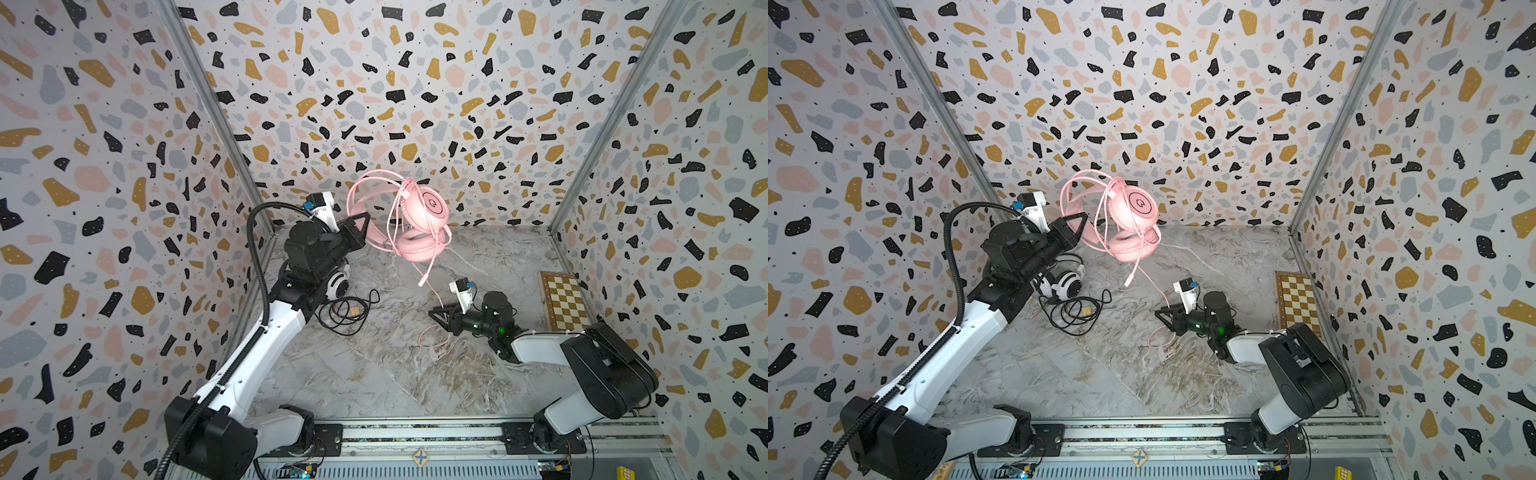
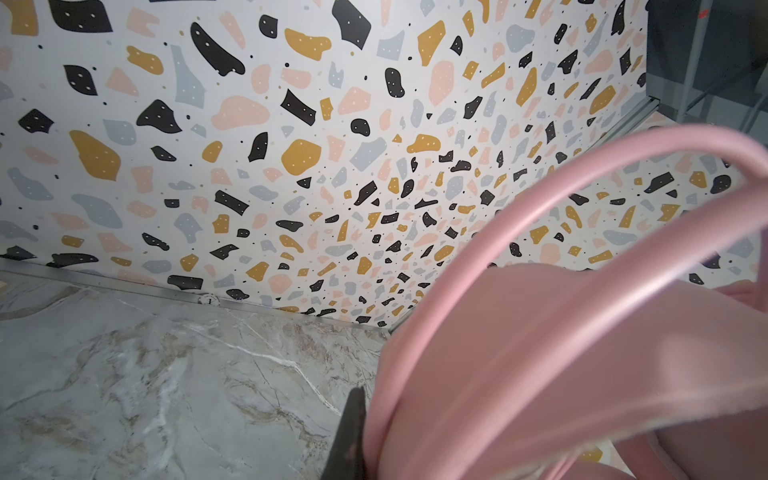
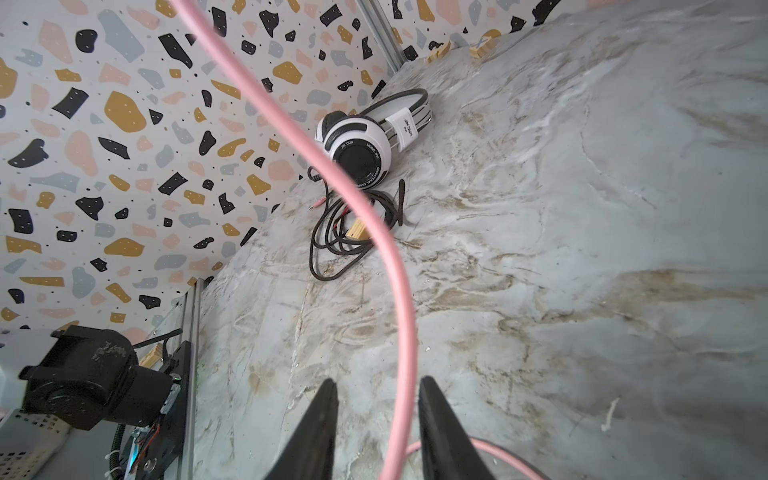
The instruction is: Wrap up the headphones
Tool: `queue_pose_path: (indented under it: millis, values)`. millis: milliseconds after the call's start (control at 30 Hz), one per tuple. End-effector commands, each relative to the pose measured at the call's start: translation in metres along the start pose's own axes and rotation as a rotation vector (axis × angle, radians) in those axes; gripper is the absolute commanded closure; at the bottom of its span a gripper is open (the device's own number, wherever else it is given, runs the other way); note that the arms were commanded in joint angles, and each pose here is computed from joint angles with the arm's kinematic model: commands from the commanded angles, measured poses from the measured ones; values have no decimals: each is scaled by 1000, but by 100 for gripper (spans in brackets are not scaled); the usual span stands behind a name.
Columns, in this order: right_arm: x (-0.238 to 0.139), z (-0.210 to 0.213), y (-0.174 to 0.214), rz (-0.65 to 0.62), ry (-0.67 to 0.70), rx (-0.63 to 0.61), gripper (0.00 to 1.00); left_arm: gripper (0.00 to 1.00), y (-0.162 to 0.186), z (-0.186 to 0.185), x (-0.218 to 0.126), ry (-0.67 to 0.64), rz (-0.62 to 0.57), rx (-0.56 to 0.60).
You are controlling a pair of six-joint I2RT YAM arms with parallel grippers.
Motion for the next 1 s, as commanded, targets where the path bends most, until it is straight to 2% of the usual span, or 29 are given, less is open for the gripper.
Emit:
queue_pose_path:
  millis: [0, 133, 333, 400, 500, 567, 733, 967]
  values:
    - [-6, 10, -6, -17, -18, -31, 66, 100, -41, -34, -13, 109, -162, 0]
    - [-11, 12, -5, -17, -3, -39, 72, 100, -44, -23, -10, 53, -180, -27]
    - [-6, 14, -6, -1, -30, -33, 94, 100, -43, -25, -8, 84, -175, -46]
    - [-4, 18, -6, 2, -46, -33, 98, 100, -45, -23, -8, 65, -187, -50]
    - [0, 24, -4, 21, -40, -41, 100, 100, -50, -15, -10, -5, -229, -61]
    - [4, 30, -3, 49, -22, -60, 100, 100, -51, -6, -11, -68, -258, -110]
    - [10, 65, -6, 127, 19, -174, 99, 100, -52, 23, -14, -283, -338, -187]
    - [-3, 133, -34, 143, 2, -331, 99, 100, -43, 53, -2, -469, -380, -155]
Point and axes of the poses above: each gripper's point midway between its finger pads, its own x axis out along the fingers, its own z axis along the line the jaws close on, y = z × x, the point moved 6 cm from there along -x, back along the fingers, and after that the axes turned 4 degrees about -x, right-handed, at the moved point
